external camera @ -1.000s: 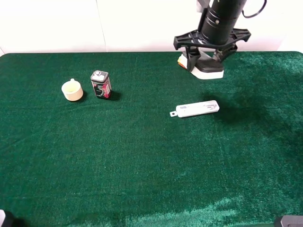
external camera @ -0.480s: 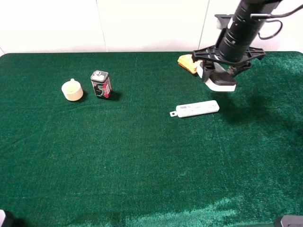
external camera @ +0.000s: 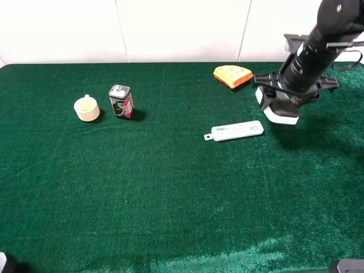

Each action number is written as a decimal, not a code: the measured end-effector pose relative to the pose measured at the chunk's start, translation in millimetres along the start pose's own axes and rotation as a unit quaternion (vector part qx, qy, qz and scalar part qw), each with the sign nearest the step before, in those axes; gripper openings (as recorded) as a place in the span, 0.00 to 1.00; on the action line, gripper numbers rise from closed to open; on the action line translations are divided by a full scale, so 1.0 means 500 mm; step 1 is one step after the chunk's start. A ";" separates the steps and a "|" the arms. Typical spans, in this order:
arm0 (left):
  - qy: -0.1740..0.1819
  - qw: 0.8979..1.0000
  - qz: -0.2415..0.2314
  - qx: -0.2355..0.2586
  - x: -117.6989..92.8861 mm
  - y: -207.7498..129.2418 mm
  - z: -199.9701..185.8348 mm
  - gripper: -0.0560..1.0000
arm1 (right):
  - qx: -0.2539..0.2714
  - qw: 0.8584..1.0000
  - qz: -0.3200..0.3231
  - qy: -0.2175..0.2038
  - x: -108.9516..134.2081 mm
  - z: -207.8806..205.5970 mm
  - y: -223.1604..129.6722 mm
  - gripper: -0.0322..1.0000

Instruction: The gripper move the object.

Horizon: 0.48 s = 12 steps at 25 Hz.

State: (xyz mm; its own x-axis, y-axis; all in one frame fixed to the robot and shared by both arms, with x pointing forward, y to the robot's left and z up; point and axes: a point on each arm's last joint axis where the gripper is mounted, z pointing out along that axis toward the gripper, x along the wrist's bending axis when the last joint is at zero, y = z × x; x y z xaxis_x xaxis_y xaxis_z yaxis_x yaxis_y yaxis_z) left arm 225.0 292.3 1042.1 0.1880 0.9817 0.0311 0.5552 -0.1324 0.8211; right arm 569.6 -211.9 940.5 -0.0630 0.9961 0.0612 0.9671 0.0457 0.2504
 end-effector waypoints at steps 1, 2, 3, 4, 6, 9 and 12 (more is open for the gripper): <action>0.000 1.000 0.000 0.000 0.000 0.000 0.000 0.97 | -0.001 1.000 0.002 0.000 -0.003 0.006 -0.006 0.48; 0.000 1.000 0.000 0.000 0.000 0.000 0.000 0.97 | -0.004 1.000 0.002 0.000 -0.006 0.014 -0.013 0.48; 0.000 1.000 0.000 0.000 0.000 0.000 0.000 0.97 | -0.008 1.000 0.002 0.001 -0.007 0.021 -0.020 0.48; 0.000 1.000 0.000 0.000 0.000 0.000 0.000 0.97 | -0.013 1.000 0.002 0.001 -0.009 0.028 -0.028 0.48; 0.000 1.000 0.000 0.000 0.000 0.000 0.000 0.97 | -0.022 1.000 0.002 0.003 -0.012 0.041 -0.041 0.48; 0.000 1.000 0.000 0.000 0.000 0.000 0.000 0.97 | -0.035 0.999 0.008 0.003 -0.022 0.057 -0.059 0.48; 0.000 1.000 0.000 0.000 0.000 0.000 0.000 0.97 | -0.046 0.999 0.022 0.000 -0.044 0.067 -0.070 0.48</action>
State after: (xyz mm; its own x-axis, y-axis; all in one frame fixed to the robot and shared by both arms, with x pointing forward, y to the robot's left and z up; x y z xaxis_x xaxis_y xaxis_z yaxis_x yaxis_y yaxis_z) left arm 225.0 292.3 1042.1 0.1880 0.9817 0.0311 0.5552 -0.1324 0.8211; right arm 545.3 -233.1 897.7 -0.0205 0.9970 0.0742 0.9423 -0.0056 0.3347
